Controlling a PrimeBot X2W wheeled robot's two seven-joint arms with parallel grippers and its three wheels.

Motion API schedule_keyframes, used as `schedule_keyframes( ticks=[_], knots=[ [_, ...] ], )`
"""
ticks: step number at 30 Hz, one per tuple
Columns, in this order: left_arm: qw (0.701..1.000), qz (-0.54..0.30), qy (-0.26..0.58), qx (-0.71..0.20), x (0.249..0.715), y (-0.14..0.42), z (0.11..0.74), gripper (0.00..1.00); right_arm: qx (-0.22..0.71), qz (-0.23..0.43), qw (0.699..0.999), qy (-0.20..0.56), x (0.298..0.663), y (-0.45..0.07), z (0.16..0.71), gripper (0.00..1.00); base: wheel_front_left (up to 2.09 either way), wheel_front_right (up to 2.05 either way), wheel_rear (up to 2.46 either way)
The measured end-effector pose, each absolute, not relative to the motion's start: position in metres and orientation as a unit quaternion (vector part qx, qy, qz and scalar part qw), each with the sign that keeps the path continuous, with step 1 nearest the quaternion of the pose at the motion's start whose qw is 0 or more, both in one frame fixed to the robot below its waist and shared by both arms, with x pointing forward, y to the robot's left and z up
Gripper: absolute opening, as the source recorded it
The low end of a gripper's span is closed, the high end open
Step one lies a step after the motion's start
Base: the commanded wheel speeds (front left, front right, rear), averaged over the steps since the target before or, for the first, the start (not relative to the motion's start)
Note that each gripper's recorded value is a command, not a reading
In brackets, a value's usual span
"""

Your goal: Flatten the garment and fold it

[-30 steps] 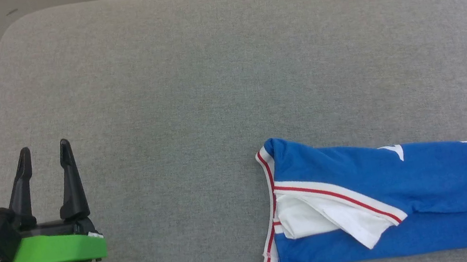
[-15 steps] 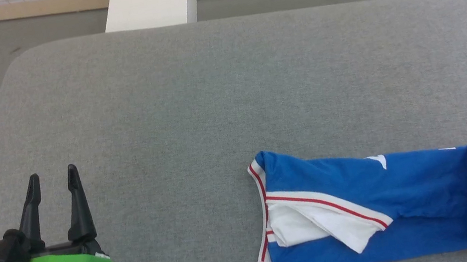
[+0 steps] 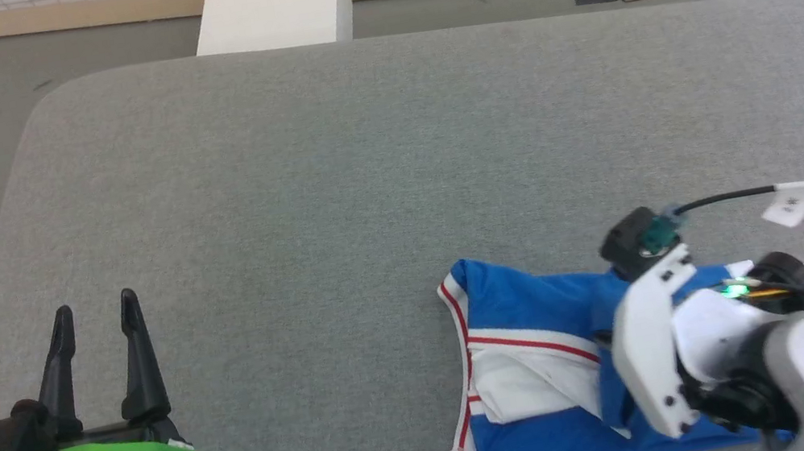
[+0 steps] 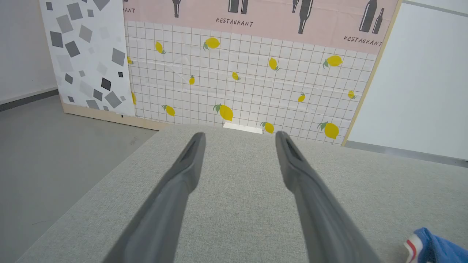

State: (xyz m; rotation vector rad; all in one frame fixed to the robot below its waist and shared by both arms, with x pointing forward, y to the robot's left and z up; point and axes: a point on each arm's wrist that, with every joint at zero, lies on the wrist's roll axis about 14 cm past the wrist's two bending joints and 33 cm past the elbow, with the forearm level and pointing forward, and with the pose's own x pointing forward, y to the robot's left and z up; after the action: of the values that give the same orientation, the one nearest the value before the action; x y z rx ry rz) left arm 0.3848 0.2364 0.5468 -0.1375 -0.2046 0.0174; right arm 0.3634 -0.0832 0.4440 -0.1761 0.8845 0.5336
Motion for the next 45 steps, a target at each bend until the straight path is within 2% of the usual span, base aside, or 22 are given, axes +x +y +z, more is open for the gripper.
schedule_keyframes(
  ticks=[7, 15, 16, 17, 22, 29, 33, 36, 40, 42, 45],
  knots=[
    [0.994, 0.021, -0.086, -0.071, 0.380, 0.242, 0.535, 1.00, -0.060, 0.299, 0.858, 0.413, 0.375, -0.033, 0.429, 0.00, 0.00, 0.00, 0.00],
    [0.994, 0.033, -0.066, -0.081, 0.377, 0.243, 0.521, 1.00, -0.047, 0.306, 0.841, 0.443, 0.369, -0.016, 0.388, 0.00, 0.00, 0.00, 0.00],
    [0.994, 0.034, -0.064, -0.082, 0.376, 0.244, 0.520, 1.00, -0.047, 0.306, 0.841, 0.443, 0.369, -0.014, 0.385, 0.24, 0.00, 0.00, 0.00],
    [0.994, 0.036, -0.064, -0.082, 0.376, 0.244, 0.520, 1.00, -0.049, 0.307, 0.843, 0.439, 0.371, -0.013, 0.384, 1.00, 0.00, 0.00, 0.00],
    [0.994, 0.036, -0.068, -0.083, 0.376, 0.244, 0.522, 1.00, -0.063, 0.332, 0.848, 0.407, 0.376, 0.006, 0.397, 1.00, 0.00, 0.00, 0.00],
    [0.993, 0.030, -0.080, -0.085, 0.374, 0.241, 0.530, 1.00, -0.047, 0.388, 0.857, 0.334, 0.371, 0.043, 0.446, 1.00, 0.00, 0.00, 0.00],
    [0.992, 0.023, -0.088, -0.085, 0.372, 0.237, 0.536, 1.00, -0.024, 0.384, 0.883, 0.269, 0.381, 0.042, 0.482, 1.00, 0.00, 0.00, 0.00],
    [0.992, 0.012, -0.090, -0.084, 0.374, 0.230, 0.538, 1.00, -0.011, 0.349, 0.914, 0.207, 0.399, 0.020, 0.512, 1.00, 0.00, 0.00, 0.00],
    [0.992, -0.002, -0.100, -0.083, 0.380, 0.221, 0.544, 1.00, -0.006, 0.260, 0.958, 0.123, 0.425, -0.039, 0.550, 1.00, 0.00, 0.00, 0.00],
    [0.991, -0.010, -0.102, -0.084, 0.383, 0.216, 0.546, 1.00, -0.005, 0.213, 0.971, 0.113, 0.428, -0.072, 0.551, 1.00, 0.00, 0.00, 0.00],
    [0.991, -0.024, -0.105, -0.083, 0.389, 0.205, 0.548, 1.00, -0.006, 0.137, 0.980, 0.142, 0.419, -0.125, 0.530, 1.00, 0.00, 0.00, 0.00]
  ],
)
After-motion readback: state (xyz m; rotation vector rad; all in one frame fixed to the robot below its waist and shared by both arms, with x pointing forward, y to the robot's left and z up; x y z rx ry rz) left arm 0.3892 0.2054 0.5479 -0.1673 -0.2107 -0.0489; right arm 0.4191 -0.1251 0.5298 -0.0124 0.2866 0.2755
